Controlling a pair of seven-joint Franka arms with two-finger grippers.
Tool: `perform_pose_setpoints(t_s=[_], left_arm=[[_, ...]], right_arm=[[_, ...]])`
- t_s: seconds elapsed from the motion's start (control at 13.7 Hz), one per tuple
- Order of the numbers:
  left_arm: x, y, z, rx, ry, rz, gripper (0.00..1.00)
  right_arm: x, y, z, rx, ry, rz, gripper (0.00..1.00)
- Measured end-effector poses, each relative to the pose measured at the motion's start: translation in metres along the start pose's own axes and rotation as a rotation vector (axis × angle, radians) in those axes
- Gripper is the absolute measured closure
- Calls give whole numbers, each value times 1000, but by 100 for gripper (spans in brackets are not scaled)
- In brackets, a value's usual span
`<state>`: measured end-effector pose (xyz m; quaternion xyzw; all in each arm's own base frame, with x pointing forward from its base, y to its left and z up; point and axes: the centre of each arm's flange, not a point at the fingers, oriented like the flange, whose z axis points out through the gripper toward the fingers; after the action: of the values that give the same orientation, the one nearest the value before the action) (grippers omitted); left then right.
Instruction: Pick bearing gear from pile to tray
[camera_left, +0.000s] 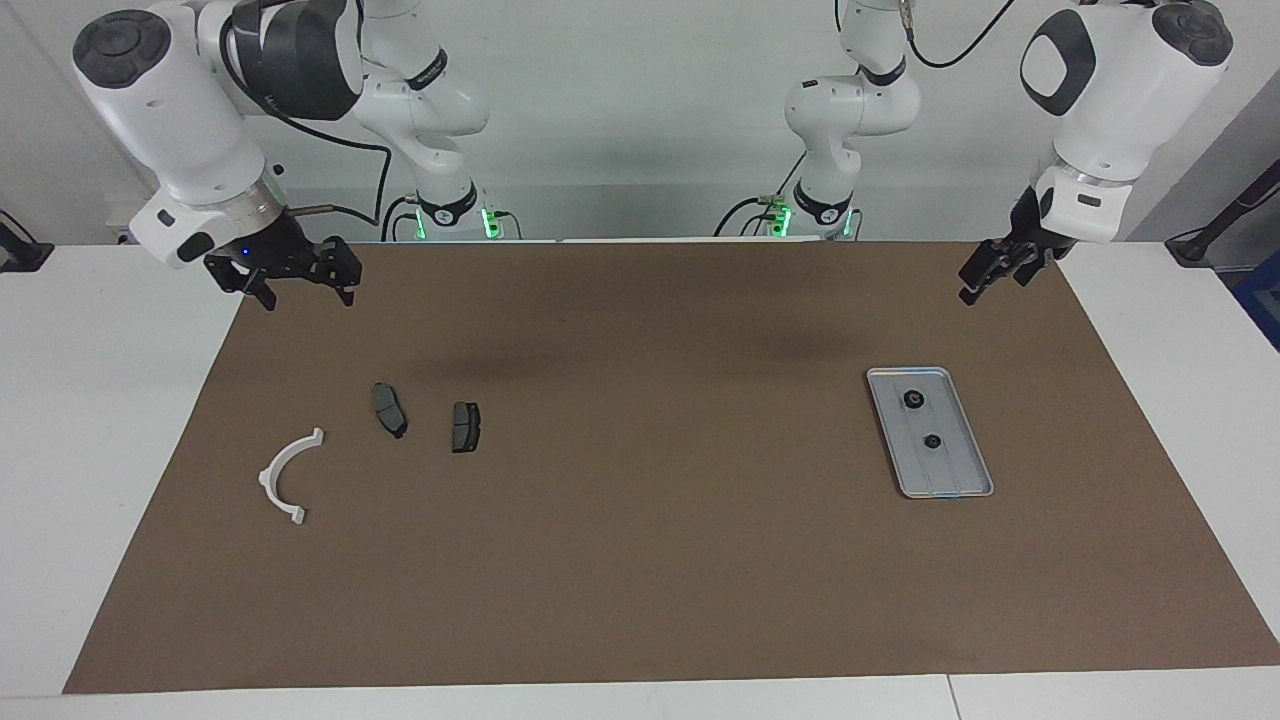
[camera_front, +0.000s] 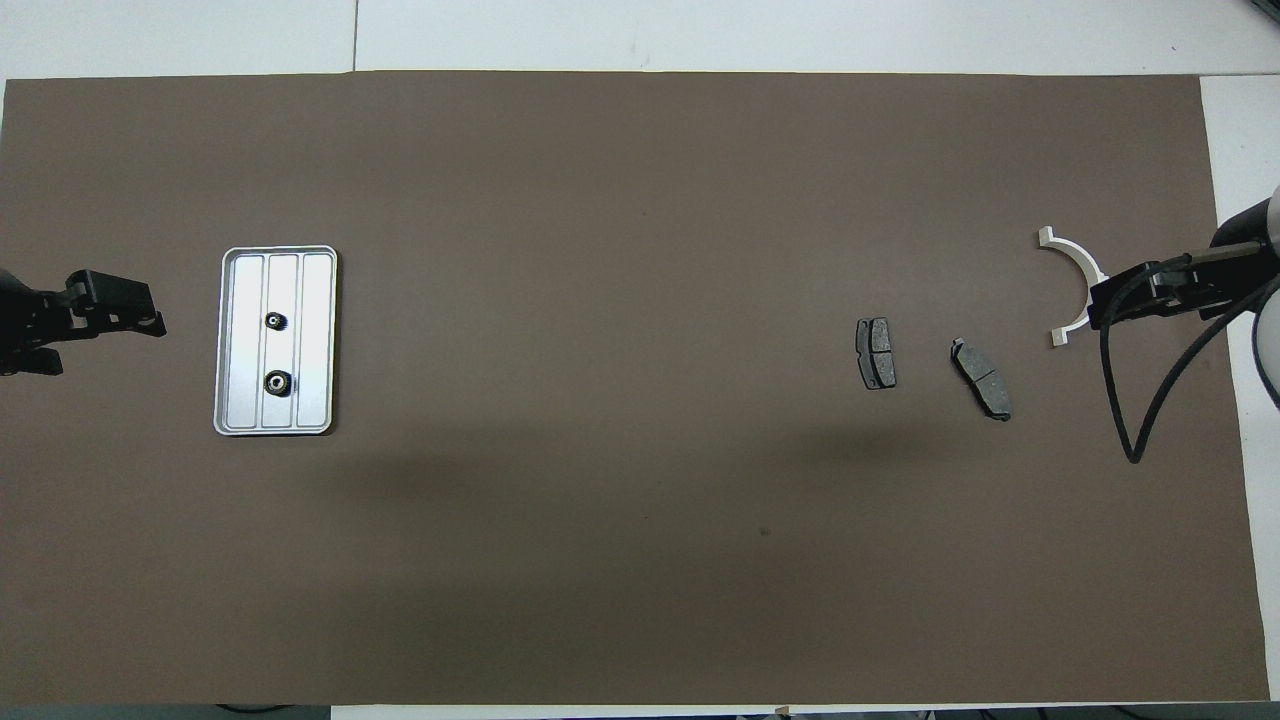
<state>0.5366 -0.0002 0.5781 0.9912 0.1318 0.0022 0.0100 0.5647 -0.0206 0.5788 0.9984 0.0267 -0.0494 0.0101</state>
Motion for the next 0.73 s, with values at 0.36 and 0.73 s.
perform_pose_setpoints(t_s=[0.36, 0.73], left_arm=[[16, -4, -1, 0, 8, 71, 0], [24, 2, 7, 4, -4, 84, 0]], right_arm=[[0, 0, 0, 0, -1, 0, 0], [0, 0, 0, 0, -1, 0, 0]])
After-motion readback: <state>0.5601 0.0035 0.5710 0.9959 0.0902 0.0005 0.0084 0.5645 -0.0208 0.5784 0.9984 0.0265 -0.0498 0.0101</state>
